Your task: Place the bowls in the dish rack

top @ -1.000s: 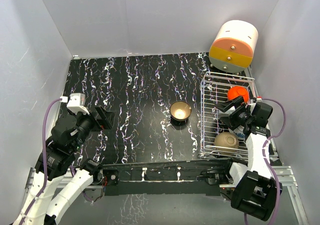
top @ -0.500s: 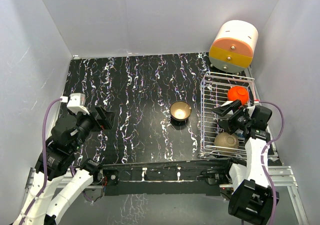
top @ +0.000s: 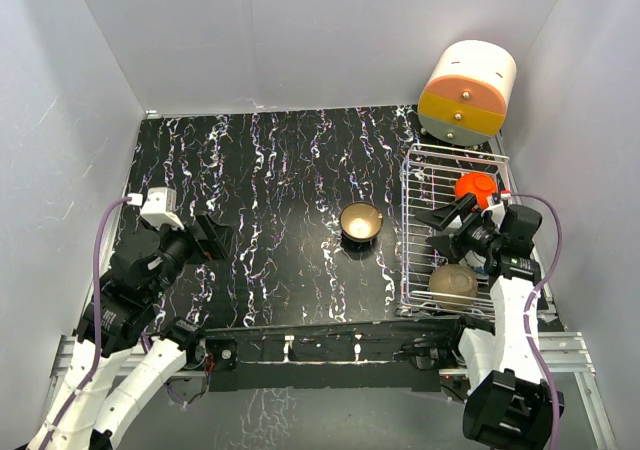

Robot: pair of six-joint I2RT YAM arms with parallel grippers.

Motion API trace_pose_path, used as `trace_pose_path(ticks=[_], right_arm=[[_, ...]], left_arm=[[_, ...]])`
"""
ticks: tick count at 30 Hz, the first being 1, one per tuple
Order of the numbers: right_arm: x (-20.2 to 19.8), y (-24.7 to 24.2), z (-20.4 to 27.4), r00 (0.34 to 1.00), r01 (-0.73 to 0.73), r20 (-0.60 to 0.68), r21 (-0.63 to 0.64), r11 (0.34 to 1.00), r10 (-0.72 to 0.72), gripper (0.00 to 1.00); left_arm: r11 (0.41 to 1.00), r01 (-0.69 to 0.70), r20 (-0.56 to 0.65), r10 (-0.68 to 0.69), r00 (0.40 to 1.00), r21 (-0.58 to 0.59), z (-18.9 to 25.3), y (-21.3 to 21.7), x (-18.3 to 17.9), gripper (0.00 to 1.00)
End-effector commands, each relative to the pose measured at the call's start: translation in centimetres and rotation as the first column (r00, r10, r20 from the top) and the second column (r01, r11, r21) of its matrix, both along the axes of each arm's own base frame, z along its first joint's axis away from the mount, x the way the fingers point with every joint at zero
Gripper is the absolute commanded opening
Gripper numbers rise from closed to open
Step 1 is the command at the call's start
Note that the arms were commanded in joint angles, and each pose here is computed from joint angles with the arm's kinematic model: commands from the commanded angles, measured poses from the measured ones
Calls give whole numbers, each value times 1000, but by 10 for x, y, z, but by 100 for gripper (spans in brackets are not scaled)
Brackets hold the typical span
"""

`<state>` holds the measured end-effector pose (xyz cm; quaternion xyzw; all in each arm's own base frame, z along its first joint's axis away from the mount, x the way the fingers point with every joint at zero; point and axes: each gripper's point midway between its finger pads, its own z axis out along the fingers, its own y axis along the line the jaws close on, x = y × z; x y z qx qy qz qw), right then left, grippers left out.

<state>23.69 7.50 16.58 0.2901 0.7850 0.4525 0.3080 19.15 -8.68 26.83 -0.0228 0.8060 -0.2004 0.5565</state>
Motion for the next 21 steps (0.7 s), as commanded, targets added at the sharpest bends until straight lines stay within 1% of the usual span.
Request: trace_pose_path(ticks=[1,7,10,12,15,19,21], right_arm=[[12,9,63,979,-59,193,-26,998,63,99],[15,22,99,961,-66,267,-17,998,68,99],[22,22,115,949,-42,309,-53,998,57,99],[30,15,119,948,-8,317,-108,994,42,99],[49,-1,118,953,31,301,-238,971,43,99],[76,-33,116,962,112,272,-417,902,6,99],[86,-50,116,965,145,262,-501,853,-10,99]], left_arm=[[1000,12,23,-11,1000,-17,8,-3,0,97],[1000,13,21,-13,1000,-13,8,-4,2,97],[1000,14,24,-14,1000,-13,9,-4,3,97],[1000,16,27,-16,1000,-15,11,-5,3,97],[1000,22,39,-21,999,-18,16,-5,3,97],[999,29,48,-28,998,-18,20,-6,3,97],[999,33,44,-32,999,-10,19,-7,4,97]])
